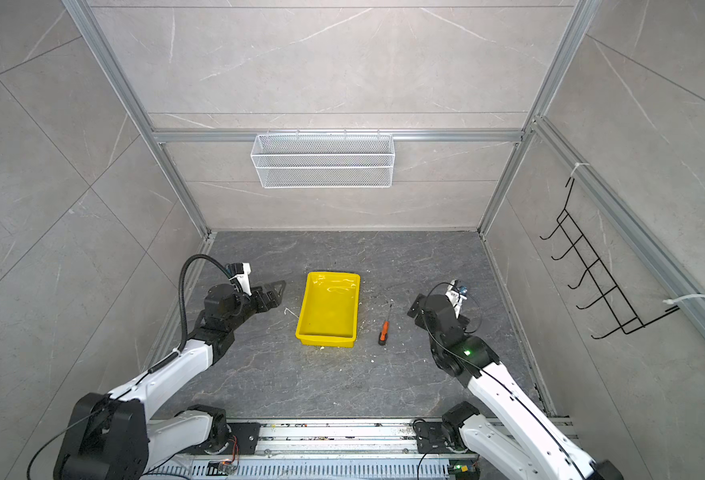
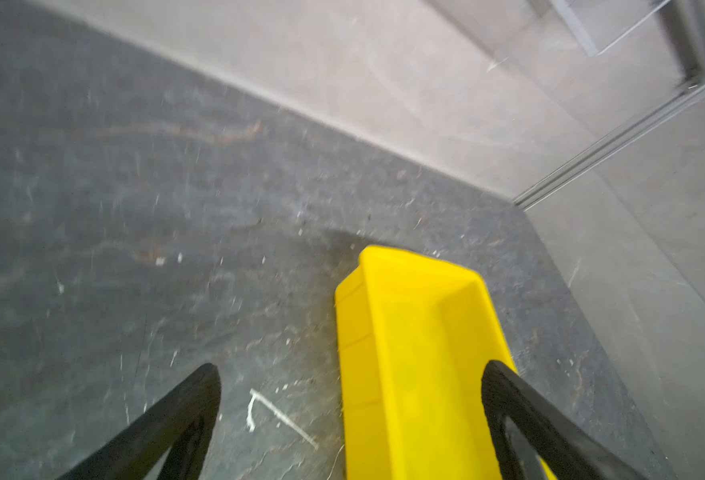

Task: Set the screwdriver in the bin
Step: 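Move the right gripper toward the orange-handled screwdriver beside the yellow bin, then lower the right gripper and close it on the screwdriver handle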

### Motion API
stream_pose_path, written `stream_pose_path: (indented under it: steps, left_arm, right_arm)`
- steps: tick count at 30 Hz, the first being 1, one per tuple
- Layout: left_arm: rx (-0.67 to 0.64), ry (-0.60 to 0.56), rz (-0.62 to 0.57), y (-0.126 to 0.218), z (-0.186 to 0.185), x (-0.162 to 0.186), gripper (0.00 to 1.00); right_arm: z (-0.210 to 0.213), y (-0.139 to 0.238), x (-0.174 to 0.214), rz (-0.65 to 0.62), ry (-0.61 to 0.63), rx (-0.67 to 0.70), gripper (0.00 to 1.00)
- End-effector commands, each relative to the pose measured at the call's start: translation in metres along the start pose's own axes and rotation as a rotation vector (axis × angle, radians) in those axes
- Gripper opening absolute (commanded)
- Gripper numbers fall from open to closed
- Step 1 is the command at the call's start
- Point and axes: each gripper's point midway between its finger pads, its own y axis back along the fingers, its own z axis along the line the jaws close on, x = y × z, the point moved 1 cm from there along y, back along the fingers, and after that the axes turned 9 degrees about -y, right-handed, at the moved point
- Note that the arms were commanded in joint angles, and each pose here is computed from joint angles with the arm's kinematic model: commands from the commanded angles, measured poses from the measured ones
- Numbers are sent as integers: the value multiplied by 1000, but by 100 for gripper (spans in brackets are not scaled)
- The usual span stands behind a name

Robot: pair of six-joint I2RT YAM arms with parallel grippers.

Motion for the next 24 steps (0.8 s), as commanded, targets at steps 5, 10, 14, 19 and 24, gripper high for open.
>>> stream_pose_path:
  steps: [5,10,14,19,24]
  left_arm:
    - [-203,55,25,13,23,-22,100]
    - [-344,75,10,33,39,-29,100]
    - [-460,158,13,38,61,-13,100]
    - [-514,181,32,36,72,-2,100]
    - [-473,172,59,25,69,2,100]
  right_arm:
    - [14,-35,84,325,-174,-29,84]
    - [48,-53,104,442,-249,-93,76]
    - [52,-63,109,488,-196,1,67]
    - [49,-69,127,530,-215,35,60]
    - [50,-70,146,574,-173,61,60]
